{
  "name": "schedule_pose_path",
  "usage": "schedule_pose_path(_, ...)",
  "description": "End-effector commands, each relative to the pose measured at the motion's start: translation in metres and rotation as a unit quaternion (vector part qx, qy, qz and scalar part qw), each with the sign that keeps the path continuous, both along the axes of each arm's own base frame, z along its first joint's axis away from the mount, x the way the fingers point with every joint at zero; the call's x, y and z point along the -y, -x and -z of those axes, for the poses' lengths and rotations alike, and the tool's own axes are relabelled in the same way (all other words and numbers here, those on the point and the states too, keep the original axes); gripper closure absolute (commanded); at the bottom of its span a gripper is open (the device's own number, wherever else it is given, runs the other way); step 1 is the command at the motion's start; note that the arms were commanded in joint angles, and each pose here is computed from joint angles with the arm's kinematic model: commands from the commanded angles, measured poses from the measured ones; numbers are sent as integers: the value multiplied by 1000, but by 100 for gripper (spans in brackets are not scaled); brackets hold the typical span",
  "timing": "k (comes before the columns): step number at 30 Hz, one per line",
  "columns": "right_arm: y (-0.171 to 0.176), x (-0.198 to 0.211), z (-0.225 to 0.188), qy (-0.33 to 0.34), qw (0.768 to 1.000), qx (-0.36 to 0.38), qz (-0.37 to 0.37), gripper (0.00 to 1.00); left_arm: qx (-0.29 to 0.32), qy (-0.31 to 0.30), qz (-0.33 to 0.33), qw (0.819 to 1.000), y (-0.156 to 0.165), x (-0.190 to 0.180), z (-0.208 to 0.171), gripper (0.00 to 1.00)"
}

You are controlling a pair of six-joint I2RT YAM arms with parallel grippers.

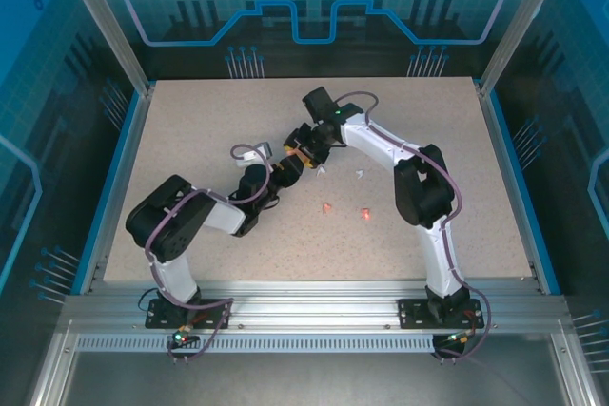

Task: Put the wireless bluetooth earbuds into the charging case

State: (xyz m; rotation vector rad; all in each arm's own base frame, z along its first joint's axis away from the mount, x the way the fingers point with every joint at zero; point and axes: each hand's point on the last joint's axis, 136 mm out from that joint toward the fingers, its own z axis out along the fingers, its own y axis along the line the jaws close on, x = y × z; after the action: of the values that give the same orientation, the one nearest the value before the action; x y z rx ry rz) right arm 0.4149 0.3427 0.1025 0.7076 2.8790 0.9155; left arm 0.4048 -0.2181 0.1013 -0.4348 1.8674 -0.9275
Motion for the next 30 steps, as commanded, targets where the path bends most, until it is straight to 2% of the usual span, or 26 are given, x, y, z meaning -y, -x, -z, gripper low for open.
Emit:
schedule_pose_path(1, 4, -13, -7, -16, 1000, -2, -5, 46, 27, 18, -10, 999, -10, 4, -16, 42)
schedule_pose_path(25, 7, -16, -10, -28, 1000, 3, -3, 47, 21, 16, -22, 999, -16, 3, -8, 77)
schedule_pose_path(30, 5, -17, -12, -34, 999, 4, -2, 47, 20, 17, -22, 999, -16, 3, -8, 90)
